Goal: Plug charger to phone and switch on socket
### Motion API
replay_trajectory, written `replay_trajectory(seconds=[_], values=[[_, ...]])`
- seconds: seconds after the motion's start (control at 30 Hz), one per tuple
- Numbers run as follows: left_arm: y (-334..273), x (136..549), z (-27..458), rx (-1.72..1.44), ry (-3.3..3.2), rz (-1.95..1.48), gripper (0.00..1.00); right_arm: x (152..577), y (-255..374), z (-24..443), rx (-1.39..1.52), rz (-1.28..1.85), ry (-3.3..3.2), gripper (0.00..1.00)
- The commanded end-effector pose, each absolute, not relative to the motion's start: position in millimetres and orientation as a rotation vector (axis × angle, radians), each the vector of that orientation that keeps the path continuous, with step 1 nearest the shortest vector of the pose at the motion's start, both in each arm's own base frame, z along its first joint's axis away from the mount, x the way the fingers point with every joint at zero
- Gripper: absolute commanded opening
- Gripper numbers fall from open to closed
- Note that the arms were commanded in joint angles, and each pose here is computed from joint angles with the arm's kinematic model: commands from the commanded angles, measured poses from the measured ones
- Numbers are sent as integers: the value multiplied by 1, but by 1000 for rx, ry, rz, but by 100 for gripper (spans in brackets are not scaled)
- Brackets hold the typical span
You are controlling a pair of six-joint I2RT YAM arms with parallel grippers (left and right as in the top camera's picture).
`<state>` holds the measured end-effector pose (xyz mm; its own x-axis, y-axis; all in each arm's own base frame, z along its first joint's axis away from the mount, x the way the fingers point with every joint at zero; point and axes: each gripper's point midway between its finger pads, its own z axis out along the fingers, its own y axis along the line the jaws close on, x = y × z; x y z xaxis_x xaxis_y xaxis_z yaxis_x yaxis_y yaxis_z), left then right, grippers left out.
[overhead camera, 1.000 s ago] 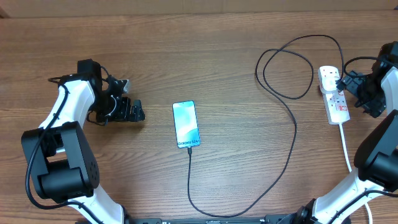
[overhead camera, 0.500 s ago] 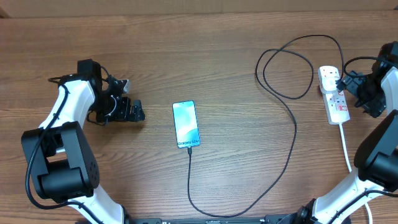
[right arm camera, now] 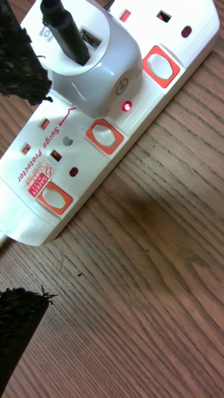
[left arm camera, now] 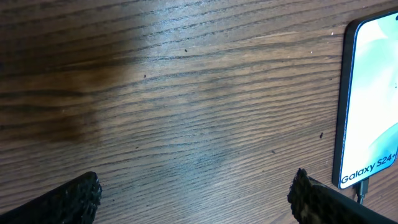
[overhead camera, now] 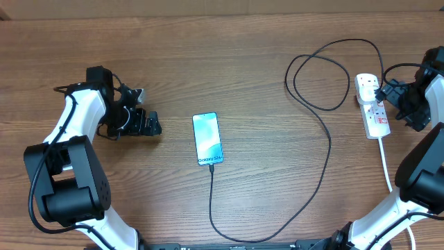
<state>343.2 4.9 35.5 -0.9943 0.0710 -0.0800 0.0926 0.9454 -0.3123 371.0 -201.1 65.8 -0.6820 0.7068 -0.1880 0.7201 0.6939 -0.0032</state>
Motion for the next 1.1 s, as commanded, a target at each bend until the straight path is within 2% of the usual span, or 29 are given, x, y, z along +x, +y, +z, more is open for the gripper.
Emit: replay_trajectory(seconds=[0.0,0.5,0.87,1.07], values=[[2,346,39,133,3021,-488,100,377,-204,81,1140,-118,2691,100],[0,348,50,153,2992,-473,100,377,-204,81,1140,-118,2691,100],[-37,352,128,347,2768,-398,100,377,-204,81,1140,-118,2691,100],[-51,348,150,408,2699,-386,100,377,-204,81,1140,-118,2691,100]])
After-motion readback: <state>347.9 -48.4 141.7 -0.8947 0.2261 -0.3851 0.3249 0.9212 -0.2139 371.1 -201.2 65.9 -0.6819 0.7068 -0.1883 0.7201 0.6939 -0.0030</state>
